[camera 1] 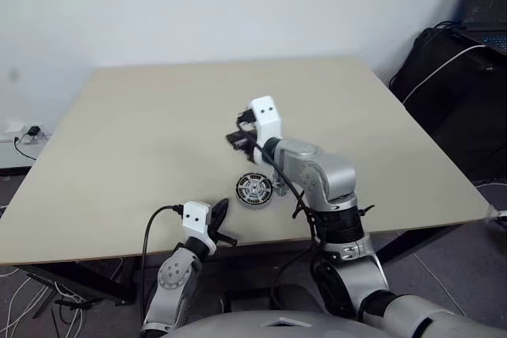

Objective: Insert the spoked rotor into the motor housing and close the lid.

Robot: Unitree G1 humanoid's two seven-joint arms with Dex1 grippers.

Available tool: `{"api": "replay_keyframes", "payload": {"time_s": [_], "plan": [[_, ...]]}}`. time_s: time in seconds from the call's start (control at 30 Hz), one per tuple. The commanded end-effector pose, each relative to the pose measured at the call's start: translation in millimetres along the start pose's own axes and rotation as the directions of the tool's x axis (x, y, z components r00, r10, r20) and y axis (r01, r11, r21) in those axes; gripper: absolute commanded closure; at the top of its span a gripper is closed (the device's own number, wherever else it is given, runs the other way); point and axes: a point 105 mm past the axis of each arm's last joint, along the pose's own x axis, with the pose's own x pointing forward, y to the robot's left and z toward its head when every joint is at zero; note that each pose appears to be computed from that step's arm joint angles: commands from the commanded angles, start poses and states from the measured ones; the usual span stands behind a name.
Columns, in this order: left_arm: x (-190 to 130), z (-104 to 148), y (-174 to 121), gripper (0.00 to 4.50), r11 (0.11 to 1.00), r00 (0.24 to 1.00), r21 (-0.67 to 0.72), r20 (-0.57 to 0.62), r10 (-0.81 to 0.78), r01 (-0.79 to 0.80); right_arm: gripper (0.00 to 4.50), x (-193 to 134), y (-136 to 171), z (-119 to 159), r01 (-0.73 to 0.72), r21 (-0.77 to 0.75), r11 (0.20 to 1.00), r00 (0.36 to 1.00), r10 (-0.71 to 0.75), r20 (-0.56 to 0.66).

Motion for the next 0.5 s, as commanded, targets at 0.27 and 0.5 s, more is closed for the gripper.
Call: {"api": "replay_keyframes", "payload": {"time_s": [0.27,0.5], "plan": [[7.9,17.5,-0.7,4.50,0.998,0.998,0.038,0.039,-0.042,0.040,4.47,-45.1,-114.2,-11.1,0.485,-0.330,0.810,0.868,-0.493,0.065],[9.7,19.6,2.5,4.50,0.998,0.998,0.043,0.040,-0.043,0.041,4.47,-71.4,-113.7,-63.9,0.272,-0.530,0.804,0.885,-0.425,-0.190]]}}
